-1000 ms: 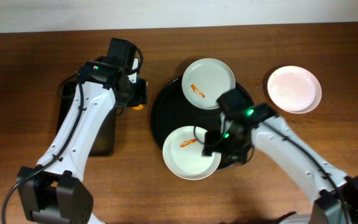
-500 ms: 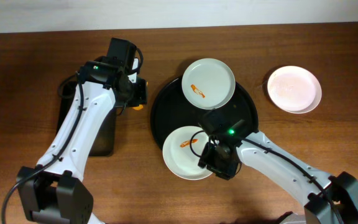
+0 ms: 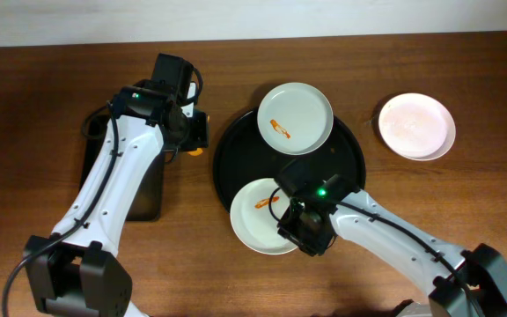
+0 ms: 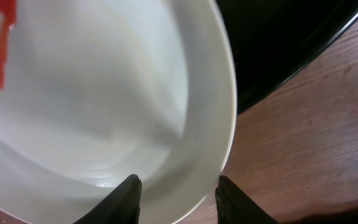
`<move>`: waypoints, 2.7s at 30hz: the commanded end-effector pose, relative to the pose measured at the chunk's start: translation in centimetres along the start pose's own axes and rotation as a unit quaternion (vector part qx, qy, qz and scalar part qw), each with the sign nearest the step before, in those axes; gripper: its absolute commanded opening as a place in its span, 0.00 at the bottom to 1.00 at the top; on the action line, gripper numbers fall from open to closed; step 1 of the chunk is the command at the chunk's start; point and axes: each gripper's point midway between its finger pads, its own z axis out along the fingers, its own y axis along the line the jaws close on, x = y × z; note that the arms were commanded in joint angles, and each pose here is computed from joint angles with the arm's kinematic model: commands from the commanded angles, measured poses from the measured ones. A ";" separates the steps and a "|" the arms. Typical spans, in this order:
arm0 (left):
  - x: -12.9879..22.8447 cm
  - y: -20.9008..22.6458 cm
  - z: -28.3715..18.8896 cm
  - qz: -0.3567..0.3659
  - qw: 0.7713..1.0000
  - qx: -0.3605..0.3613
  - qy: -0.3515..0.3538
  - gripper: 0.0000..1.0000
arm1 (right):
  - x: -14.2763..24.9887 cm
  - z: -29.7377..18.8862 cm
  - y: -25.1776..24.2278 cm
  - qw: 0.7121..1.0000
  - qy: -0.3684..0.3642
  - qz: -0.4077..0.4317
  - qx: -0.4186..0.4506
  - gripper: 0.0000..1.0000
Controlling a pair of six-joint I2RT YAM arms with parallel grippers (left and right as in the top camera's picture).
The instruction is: Clean dirty plates on tray and stack at the side
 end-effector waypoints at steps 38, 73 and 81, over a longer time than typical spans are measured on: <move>0.9 -6.9 -1.6 0.045 0.990 0.133 0.005 0.00 | -12.9 -9.6 -4.4 0.933 -0.215 -0.229 0.178 0.04; 9.2 -9.3 16.6 0.085 0.977 0.022 0.194 0.00 | -15.2 -9.0 -6.2 0.924 -0.191 -0.260 0.206 0.04; 8.9 -9.6 16.4 0.088 0.980 0.031 0.176 0.00 | -15.0 -8.9 -6.1 0.926 -0.187 -0.260 0.201 0.04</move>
